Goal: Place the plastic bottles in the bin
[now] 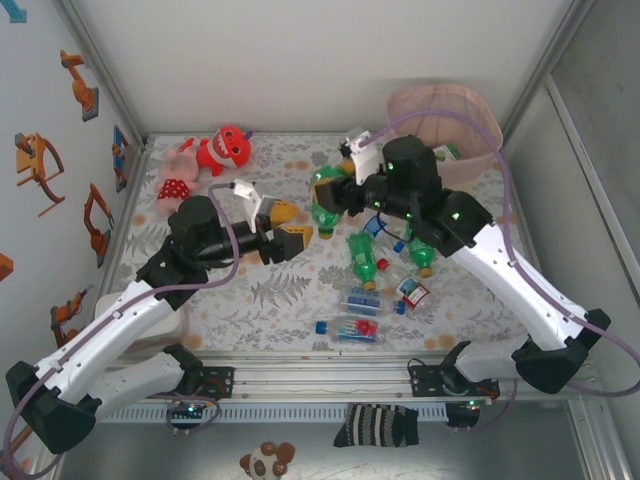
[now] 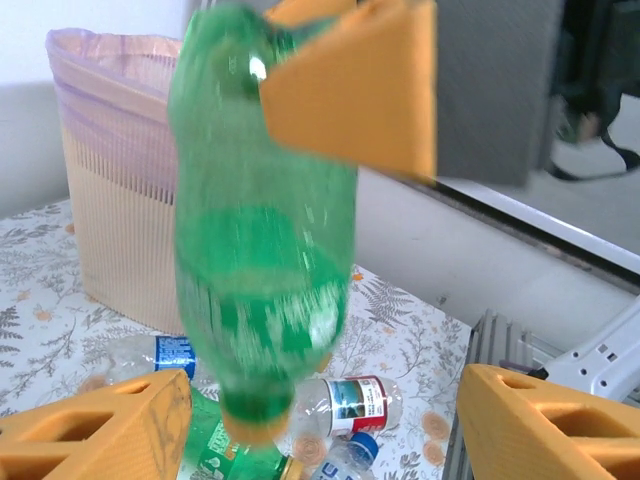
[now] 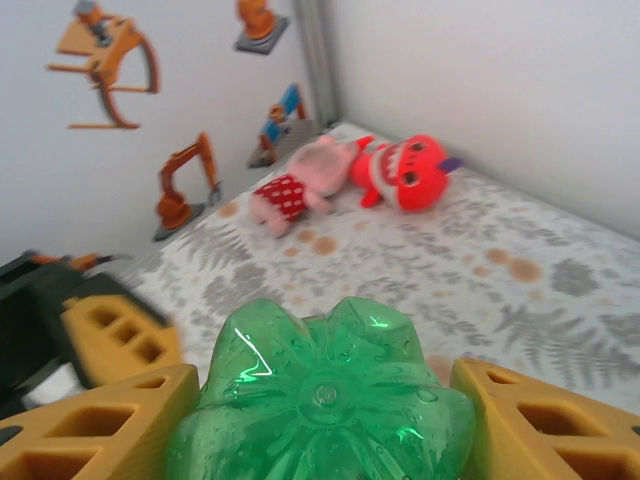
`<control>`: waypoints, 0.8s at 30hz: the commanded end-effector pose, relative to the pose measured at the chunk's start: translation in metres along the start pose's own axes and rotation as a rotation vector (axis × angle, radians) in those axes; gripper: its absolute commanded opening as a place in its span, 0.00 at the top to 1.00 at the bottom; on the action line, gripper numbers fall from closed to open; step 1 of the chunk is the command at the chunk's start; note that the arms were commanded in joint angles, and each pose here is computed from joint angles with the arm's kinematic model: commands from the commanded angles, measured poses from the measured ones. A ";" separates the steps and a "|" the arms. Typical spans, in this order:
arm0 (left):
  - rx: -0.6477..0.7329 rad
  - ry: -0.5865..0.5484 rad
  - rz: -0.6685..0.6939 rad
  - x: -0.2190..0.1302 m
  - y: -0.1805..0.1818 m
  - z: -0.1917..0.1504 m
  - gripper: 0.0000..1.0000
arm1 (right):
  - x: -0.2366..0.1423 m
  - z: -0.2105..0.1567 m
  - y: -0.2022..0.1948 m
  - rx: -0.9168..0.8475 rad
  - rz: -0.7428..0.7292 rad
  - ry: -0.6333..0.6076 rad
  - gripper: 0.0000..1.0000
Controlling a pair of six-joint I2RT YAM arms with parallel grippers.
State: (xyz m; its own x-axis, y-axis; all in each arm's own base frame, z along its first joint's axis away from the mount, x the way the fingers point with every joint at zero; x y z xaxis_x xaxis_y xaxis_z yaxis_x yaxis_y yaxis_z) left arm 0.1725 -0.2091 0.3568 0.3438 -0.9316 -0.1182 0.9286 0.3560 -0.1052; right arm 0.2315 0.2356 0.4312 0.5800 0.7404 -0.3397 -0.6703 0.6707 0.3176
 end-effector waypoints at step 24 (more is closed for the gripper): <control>0.014 0.000 0.076 -0.021 -0.004 -0.003 0.29 | -0.085 0.117 -0.201 -0.010 -0.654 -0.265 0.52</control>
State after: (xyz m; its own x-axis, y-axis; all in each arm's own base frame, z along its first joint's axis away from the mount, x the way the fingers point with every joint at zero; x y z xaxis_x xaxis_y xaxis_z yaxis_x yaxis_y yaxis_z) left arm 0.1633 -0.1933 0.3586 0.4086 -0.9047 -0.1207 0.9024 0.4203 -0.0956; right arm 0.3574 0.0609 0.5016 0.9455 0.2451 -0.2142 -0.2139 0.9639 0.1586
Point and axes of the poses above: each hand's point on the last joint's axis, 136 mm out from that joint toward the fingers, its own x axis out along the fingers, its own y axis along the line the jaws close on, z = x × y, the point moved 8 cm from there along -x, back along the fingers, and after that the axes turned 10 degrees about x, right-handed, at the moved point
